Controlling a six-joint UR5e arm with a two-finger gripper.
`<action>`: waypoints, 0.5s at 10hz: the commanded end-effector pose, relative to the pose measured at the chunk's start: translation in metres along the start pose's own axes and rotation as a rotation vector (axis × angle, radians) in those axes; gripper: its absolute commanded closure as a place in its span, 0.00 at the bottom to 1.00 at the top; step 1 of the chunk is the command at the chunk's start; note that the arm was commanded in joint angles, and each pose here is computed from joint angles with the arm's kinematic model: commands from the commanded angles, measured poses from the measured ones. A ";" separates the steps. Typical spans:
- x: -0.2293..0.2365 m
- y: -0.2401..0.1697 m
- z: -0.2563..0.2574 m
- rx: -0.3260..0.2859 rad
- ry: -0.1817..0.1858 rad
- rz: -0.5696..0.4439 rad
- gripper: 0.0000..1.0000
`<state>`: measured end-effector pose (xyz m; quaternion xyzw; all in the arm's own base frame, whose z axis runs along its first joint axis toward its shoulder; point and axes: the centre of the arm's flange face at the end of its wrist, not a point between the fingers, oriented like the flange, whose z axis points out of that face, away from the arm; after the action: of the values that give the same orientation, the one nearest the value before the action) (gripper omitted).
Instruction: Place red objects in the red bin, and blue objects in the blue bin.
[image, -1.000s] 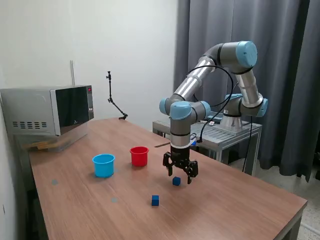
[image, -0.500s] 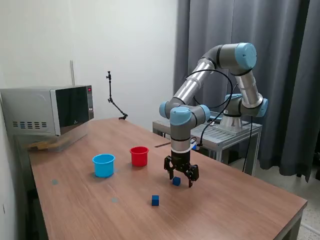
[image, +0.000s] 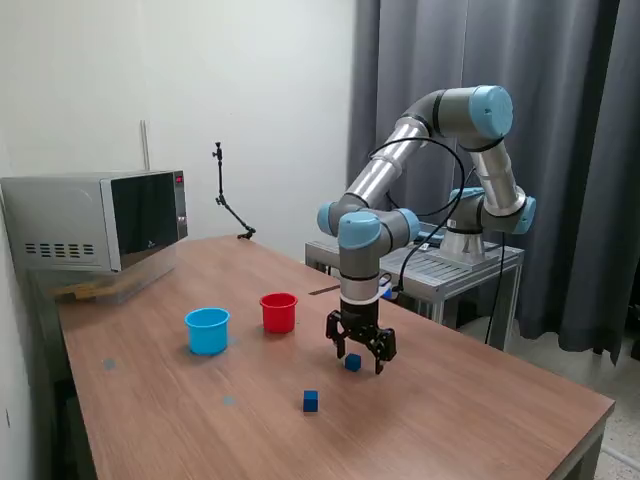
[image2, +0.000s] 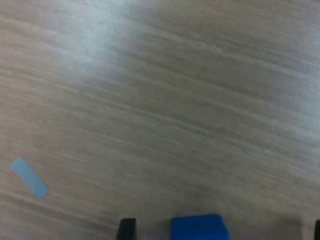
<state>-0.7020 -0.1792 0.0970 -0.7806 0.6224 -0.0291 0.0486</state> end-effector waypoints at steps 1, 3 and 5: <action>-0.002 0.001 -0.001 -0.003 0.000 0.002 0.00; -0.001 0.000 0.000 -0.001 0.000 0.003 0.00; 0.000 -0.001 0.001 0.002 0.000 0.002 0.00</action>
<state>-0.7021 -0.1781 0.0970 -0.7799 0.6233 -0.0290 0.0485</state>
